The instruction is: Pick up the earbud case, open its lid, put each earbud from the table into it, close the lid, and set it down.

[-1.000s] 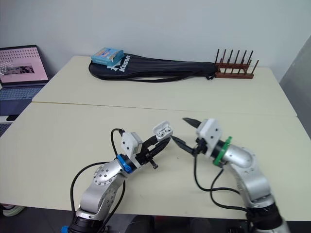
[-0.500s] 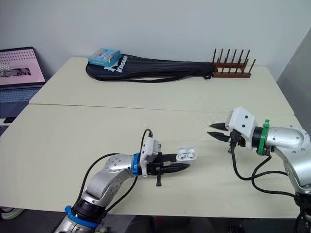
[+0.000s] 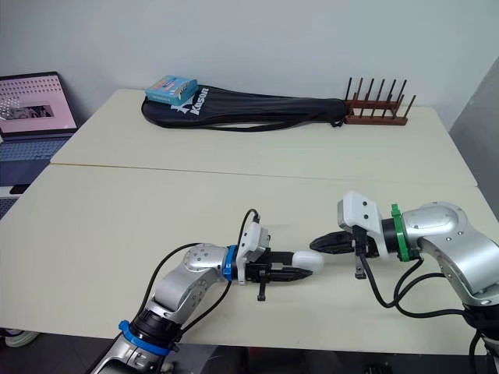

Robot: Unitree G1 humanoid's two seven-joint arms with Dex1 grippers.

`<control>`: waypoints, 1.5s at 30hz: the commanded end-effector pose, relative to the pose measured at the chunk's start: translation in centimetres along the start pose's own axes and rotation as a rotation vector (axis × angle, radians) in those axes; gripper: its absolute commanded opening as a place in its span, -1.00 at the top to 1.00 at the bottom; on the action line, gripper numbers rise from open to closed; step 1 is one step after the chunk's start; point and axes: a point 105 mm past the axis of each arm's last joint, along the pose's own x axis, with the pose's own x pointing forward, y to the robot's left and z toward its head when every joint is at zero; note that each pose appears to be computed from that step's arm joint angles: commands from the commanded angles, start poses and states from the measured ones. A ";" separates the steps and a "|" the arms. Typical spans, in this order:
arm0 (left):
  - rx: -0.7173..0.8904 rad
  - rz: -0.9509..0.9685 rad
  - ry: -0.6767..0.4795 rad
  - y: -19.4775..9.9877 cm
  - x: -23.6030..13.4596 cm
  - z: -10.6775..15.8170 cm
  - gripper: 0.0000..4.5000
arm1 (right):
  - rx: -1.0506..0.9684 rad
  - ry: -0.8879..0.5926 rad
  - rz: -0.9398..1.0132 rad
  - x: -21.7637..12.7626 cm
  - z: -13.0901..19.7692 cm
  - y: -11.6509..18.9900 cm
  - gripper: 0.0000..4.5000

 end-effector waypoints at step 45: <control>-0.004 0.357 0.470 1.9 -15.0 2.0 -1.00 | -0.207 0.183 -0.126 -5.0 -0.8 -0.6 -0.77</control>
